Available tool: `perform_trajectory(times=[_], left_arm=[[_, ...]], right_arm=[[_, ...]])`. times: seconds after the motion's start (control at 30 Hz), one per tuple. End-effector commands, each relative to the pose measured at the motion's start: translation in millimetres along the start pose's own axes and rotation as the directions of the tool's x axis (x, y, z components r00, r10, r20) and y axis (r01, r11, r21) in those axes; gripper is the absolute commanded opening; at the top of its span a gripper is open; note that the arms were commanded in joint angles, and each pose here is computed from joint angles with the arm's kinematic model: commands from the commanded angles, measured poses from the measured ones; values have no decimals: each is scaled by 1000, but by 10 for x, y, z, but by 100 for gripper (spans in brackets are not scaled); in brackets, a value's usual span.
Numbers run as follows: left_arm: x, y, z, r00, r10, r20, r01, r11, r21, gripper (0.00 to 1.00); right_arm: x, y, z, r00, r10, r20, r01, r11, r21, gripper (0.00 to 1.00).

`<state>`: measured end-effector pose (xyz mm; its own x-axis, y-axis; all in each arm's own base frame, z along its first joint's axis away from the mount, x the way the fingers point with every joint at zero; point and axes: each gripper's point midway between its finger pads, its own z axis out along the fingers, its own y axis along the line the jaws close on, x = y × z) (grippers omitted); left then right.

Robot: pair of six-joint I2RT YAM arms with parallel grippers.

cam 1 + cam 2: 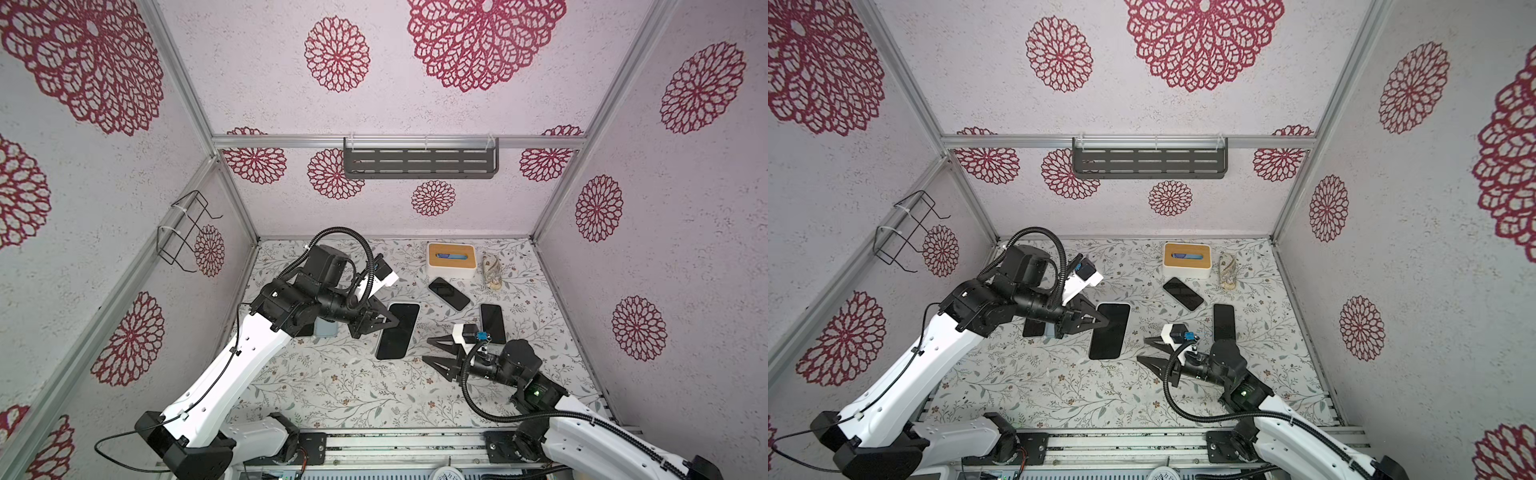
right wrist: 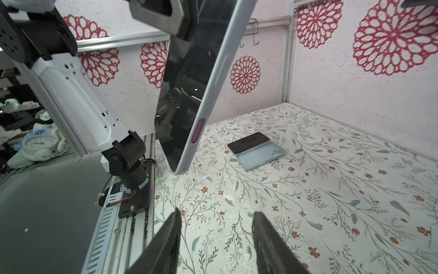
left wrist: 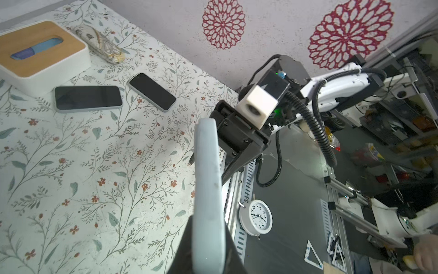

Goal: Take the phone out of the phone case
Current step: Remove the phone case from the phone.

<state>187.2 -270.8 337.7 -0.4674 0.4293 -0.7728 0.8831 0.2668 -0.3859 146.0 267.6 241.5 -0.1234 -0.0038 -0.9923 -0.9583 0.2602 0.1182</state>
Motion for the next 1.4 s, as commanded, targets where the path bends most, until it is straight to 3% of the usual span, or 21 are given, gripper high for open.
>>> perform_trajectory(times=[0.0, 0.33, 0.7, 1.1, 1.37], left_arm=[[-191, -244, -95, 987, 135, 82, -142, 986, 88, 0], [-208, -313, -81, 984, 140, 115, -154, 980, 126, 0], [-202, -391, -37, 983, 146, 109, -162, 975, 154, 0], [-170, -376, -30, 983, 153, 105, -167, 977, 134, 0], [-157, -363, -33, 981, 159, 109, -172, 978, 121, 0]], right_arm=[[-110, 203, 75, 995, -102, 18, 104, 990, -93, 51], [-184, 289, 182, 986, -163, 36, 167, 976, -140, 44], [-282, 210, 230, 981, -189, 33, 191, 976, -102, 40], [-368, 326, 198, 984, -171, 59, 178, 971, -158, 40], [-342, 419, 163, 987, -149, 67, 160, 965, -208, 46]])
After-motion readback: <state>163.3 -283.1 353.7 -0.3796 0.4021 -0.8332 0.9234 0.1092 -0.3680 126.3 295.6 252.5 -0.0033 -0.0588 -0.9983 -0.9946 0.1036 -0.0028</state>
